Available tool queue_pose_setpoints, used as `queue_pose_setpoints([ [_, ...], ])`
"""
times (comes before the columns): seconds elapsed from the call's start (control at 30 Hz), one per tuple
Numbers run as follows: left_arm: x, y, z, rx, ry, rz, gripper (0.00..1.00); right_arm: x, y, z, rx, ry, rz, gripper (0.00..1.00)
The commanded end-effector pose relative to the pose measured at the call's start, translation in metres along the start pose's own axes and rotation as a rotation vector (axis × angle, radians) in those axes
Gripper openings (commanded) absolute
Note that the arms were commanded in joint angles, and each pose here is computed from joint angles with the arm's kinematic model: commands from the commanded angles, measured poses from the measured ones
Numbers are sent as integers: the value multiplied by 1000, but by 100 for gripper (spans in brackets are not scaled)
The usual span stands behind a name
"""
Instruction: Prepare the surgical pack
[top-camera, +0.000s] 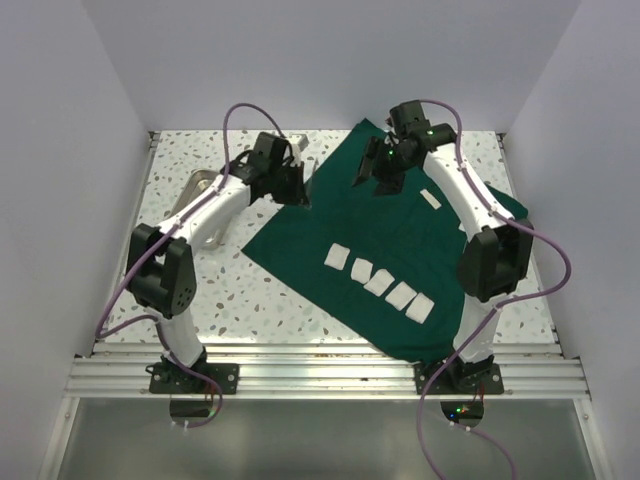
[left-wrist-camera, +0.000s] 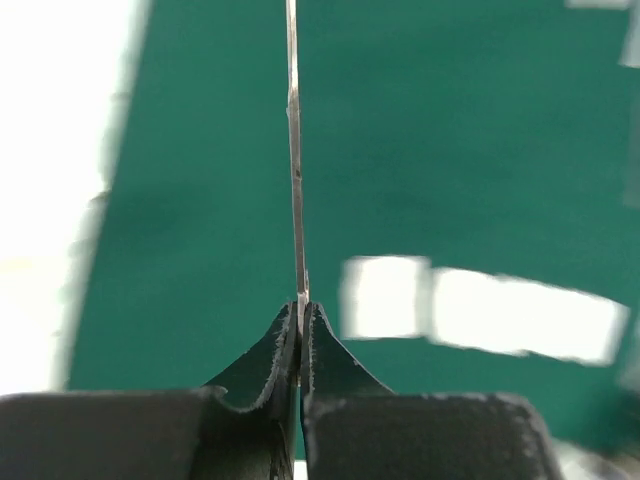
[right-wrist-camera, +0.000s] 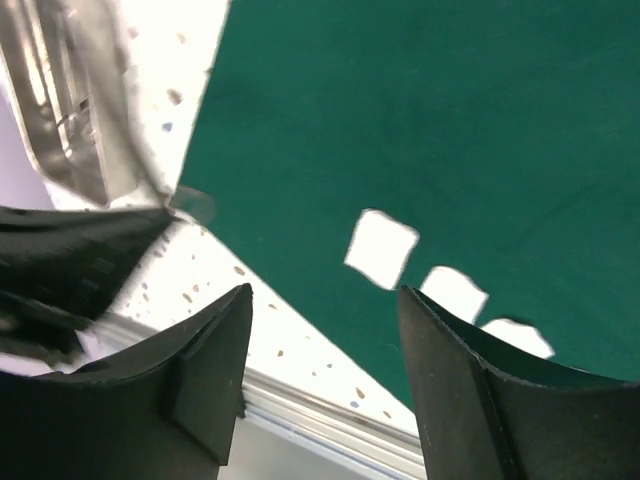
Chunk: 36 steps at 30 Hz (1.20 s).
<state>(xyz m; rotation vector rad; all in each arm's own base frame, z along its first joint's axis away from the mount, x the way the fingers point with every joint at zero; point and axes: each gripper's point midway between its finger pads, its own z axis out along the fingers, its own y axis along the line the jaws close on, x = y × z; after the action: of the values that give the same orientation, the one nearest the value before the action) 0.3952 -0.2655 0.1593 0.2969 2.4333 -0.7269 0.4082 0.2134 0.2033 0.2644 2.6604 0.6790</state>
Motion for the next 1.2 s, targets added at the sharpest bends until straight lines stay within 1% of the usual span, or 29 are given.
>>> queue_pose_setpoints([
  [0.0,-7,103,-61,-521,20,158,0,-17,-49,-9,117,-17,57,64],
  [0.03,-3,120,-69,-598,40,174,0,-20,-56,-11,122,-23,69,64],
  [0.07,2,146,-82,-727,55,192,0,-23,-61,-15,122,-35,73,64],
  [0.13,6,181,-100,-852,87,212,0,-27,-77,-20,142,-46,97,64],
  [0.17,14,201,-110,-945,118,213,0,-27,-83,-22,156,-45,95,64],
  [0.23,18,229,-125,-1039,139,201,0,-26,-95,-26,183,-43,95,64],
  [0.27,26,242,-126,-1076,166,195,0,-25,-103,-28,208,-40,99,64],
  [0.4,39,263,-125,-1173,218,191,0,-19,-138,-35,280,-25,150,64],
  [0.43,43,270,-127,-1231,242,194,0,-18,-144,-35,287,-25,158,64],
  [0.47,43,273,-127,-1248,243,191,0,-17,-150,-35,298,-24,167,64],
  [0.67,52,292,-112,-1256,265,127,0,-2,-194,-37,395,33,240,65],
  [0.7,54,295,-110,-1253,263,110,2,-1,-209,-40,431,29,263,65],
  [0.8,56,298,-106,-1231,252,79,13,4,-231,-45,500,51,270,65],
  [0.83,55,297,-106,-1221,242,76,24,6,-238,-48,527,57,264,65],
  [0.87,55,298,-106,-1216,239,71,30,8,-243,-49,541,63,267,65],
  [0.9,55,298,-106,-1211,235,60,34,13,-251,-49,559,76,280,65],
  [0.93,55,296,-105,-1193,228,50,41,15,-256,-49,571,81,282,65],
  [0.97,55,296,-106,-1189,226,45,45,17,-260,-49,574,85,289,64],
  [1.0,53,295,-107,-1186,223,44,55,18,-265,-50,580,87,299,64],
  [1.03,48,291,-109,-1175,202,37,60,18,-267,-51,586,88,297,64],
  [1.1,45,284,-110,-1142,187,12,66,20,-277,-53,629,93,294,64],
  [1.17,35,270,-108,-1073,140,-26,67,23,-290,-60,686,103,280,62],
])
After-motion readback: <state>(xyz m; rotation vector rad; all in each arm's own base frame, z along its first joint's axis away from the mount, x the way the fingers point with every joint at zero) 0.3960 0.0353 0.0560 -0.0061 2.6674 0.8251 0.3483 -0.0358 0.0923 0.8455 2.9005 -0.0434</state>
